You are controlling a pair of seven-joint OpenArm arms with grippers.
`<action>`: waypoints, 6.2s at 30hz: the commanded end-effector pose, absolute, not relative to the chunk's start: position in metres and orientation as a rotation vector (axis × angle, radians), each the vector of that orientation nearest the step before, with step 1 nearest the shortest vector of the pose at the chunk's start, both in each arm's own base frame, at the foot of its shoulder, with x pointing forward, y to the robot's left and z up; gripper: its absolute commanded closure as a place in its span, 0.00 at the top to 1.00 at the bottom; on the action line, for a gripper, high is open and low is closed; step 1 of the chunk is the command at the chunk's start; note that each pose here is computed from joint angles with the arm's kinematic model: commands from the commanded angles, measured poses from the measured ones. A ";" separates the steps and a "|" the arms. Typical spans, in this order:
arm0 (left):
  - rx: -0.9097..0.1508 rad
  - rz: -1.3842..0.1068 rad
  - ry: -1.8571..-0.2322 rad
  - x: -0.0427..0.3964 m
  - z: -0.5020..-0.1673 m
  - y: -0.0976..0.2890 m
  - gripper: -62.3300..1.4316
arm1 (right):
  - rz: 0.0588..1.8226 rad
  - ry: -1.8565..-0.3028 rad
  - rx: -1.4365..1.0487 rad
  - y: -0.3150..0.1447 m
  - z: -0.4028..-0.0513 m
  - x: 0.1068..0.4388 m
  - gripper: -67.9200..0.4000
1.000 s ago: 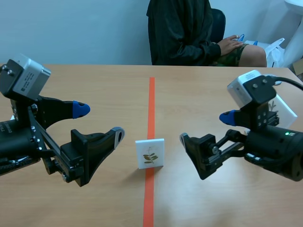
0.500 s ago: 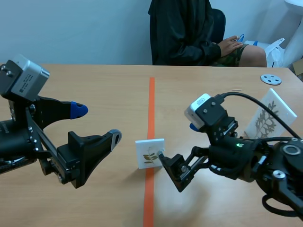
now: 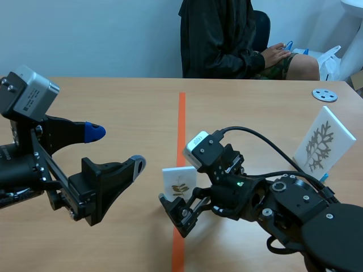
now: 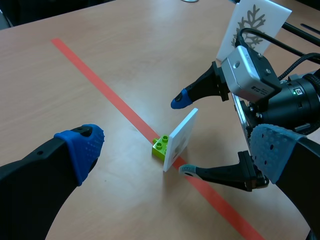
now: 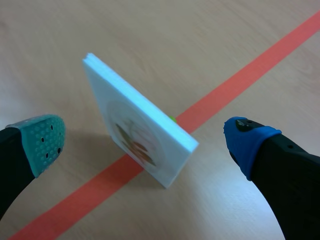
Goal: Sort the leaf by its shape. The table is split by an orange tape line. A compound leaf with several leaflets goes to the left side, a simple leaf with one blade goes to the right side. Return to the home posture when a red brick is placed on the table.
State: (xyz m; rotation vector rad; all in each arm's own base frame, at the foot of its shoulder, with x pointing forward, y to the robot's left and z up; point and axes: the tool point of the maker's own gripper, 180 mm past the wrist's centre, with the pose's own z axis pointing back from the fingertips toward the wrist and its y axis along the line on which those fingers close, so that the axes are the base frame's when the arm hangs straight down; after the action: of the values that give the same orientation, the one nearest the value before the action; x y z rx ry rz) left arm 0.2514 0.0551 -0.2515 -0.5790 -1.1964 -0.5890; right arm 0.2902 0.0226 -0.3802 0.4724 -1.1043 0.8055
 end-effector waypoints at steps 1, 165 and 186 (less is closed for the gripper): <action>-0.590 -0.577 -1.218 0.253 -0.246 0.055 1.00 | 0.812 -1.147 0.472 0.024 -0.369 0.297 1.00; -0.588 -0.574 -1.222 0.254 -0.245 0.055 1.00 | 0.411 -1.405 0.281 -0.144 -0.207 0.299 1.00; -0.589 -0.574 -1.223 0.254 -0.245 0.055 1.00 | 0.516 -1.345 0.451 -0.087 -0.212 0.277 1.00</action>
State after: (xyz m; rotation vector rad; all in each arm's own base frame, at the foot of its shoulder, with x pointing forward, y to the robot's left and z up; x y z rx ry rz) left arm 0.2520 0.0556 -0.2510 -0.5773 -1.2000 -0.5848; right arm 0.2728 -0.0855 -0.2200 0.4512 -1.3137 0.5096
